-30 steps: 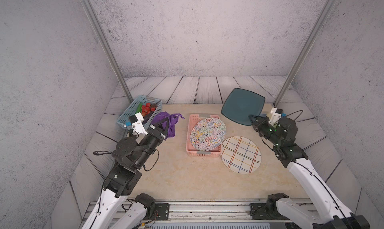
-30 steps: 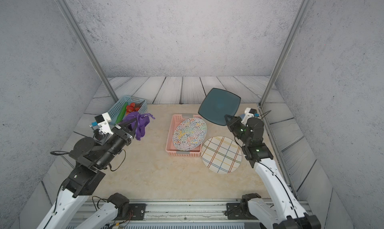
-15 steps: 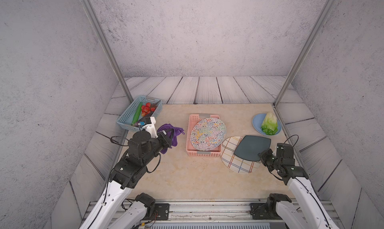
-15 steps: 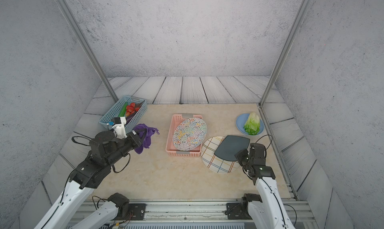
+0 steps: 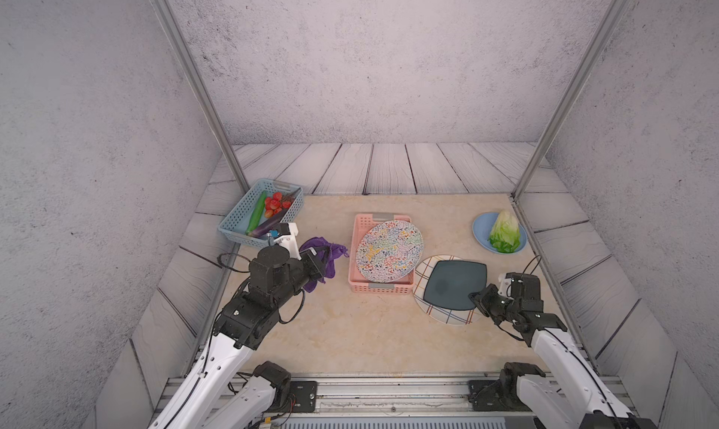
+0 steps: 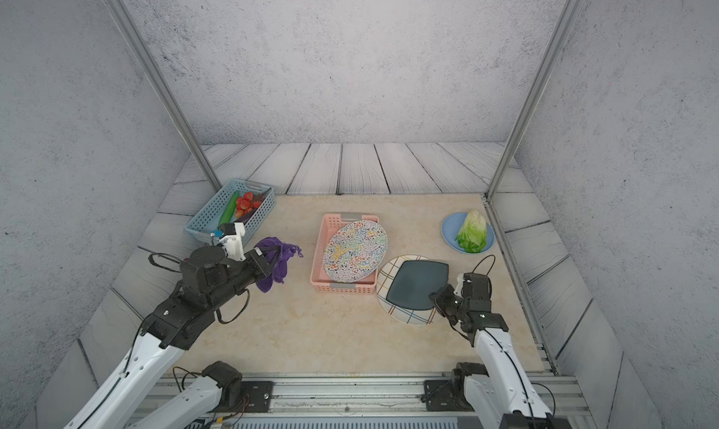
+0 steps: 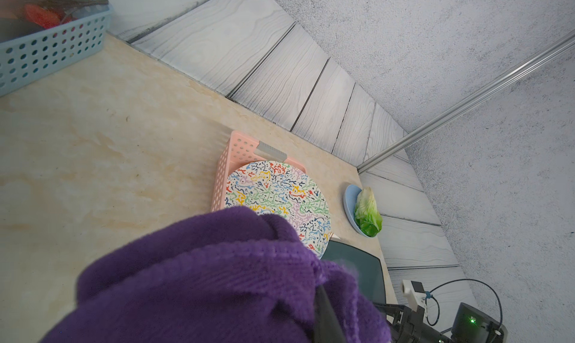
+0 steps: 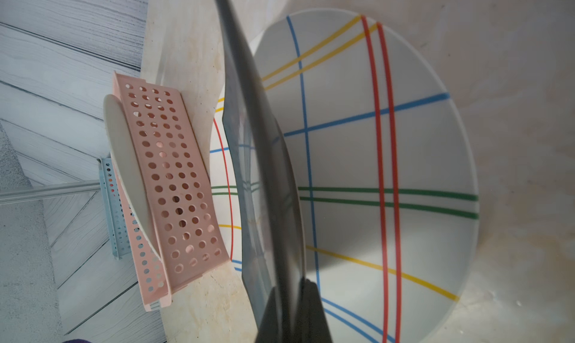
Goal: Wipe the wet plate dry
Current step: Place the plate on the plate, then pick up the plate from the bin.
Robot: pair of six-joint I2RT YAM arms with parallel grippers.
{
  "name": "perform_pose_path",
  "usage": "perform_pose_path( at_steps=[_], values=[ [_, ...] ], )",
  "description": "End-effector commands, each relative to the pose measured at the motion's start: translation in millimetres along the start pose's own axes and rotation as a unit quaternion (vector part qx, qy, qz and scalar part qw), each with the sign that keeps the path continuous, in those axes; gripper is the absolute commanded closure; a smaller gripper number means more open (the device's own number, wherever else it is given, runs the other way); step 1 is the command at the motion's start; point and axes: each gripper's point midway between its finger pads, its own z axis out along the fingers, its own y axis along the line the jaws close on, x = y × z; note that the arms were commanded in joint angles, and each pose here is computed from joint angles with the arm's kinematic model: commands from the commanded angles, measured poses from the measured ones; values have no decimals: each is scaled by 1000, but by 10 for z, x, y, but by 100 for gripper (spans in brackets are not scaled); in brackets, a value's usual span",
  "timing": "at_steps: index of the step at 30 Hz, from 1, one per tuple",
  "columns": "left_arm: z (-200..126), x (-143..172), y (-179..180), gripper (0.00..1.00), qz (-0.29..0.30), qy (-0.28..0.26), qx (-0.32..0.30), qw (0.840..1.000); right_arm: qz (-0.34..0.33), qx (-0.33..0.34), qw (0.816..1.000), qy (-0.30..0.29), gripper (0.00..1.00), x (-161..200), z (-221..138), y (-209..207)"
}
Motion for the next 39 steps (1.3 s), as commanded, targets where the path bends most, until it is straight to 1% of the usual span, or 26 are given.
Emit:
perform_pose_path(
  at_steps=[1, 3, 4, 6, 9, 11, 13, 16, 17, 19, 21, 22, 23, 24, 26, 29, 31, 34, 36, 39],
  values=[
    [-6, -31, 39, 100, 30, -19, 2, 999, -44, -29, 999, 10, 100, 46, 20, 77],
    [5, -4, 109, 100, 40, -21, -9, 999, -41, -13, 999, 16, 100, 110, 40, -45],
    [15, 14, 156, 100, 45, -20, -18, 999, -37, -2, 999, 21, 95, 152, 51, -118],
    [37, 68, 261, 100, 57, -11, -40, 998, -35, 15, 999, 31, 79, 219, 67, -225],
    [81, 135, 347, 100, 74, -1, -53, 996, -32, 46, 997, 46, 65, 300, 48, -361],
    [95, 167, 484, 100, 75, 2, -84, 994, -30, 69, 996, 43, 53, 297, -15, -413],
    [97, 188, 609, 100, 78, 5, -114, 990, -30, 86, 996, 22, 42, 224, -97, -408],
    [124, 230, 763, 100, 82, 15, -152, 985, -10, 143, 989, -28, 35, 66, -306, -486],
    [137, 251, 826, 100, 81, 21, -168, 982, -7, 155, 987, -46, 31, 7, -389, -476],
    [165, 301, 920, 100, 84, 36, -190, 978, -18, 146, 986, -73, 29, -98, -542, -321],
    [211, 359, 992, 100, 90, 50, -203, 974, -54, 83, 991, -94, 29, -207, -658, 53],
    [245, 388, 1024, 100, 92, 58, -208, 972, -68, 39, 993, -93, 31, -223, -683, 266],
    [282, 418, 1041, 100, 94, 67, -209, 971, -85, -16, 992, -87, 35, -233, -689, 514],
    [324, 445, 1052, 100, 96, 75, -209, 970, -89, -55, 992, -74, 40, -233, -669, 696],
    [443, 529, 1092, 100, 99, 101, -212, 967, -88, -92, 991, -39, 48, -234, -569, 929],
    [630, 654, 1133, 100, 95, 139, -212, 963, -111, -81, 990, 18, 49, -195, -329, 1104],
    [751, 741, 1165, 100, 90, 165, -214, 958, -133, -83, 987, 31, 44, -205, -133, 1265],
    [895, 816, 1214, 100, 84, 186, -219, 954, -170, -79, 981, 58, 36, -159, 206, 1512],
    [977, 846, 1262, 100, 80, 191, -223, 953, -183, -69, 978, 71, 35, -157, 440, 1604],
    [1093, 879, 1302, 100, 74, 199, -221, 952, -181, -67, 978, 75, 37, -244, 740, 1700]
  ],
)
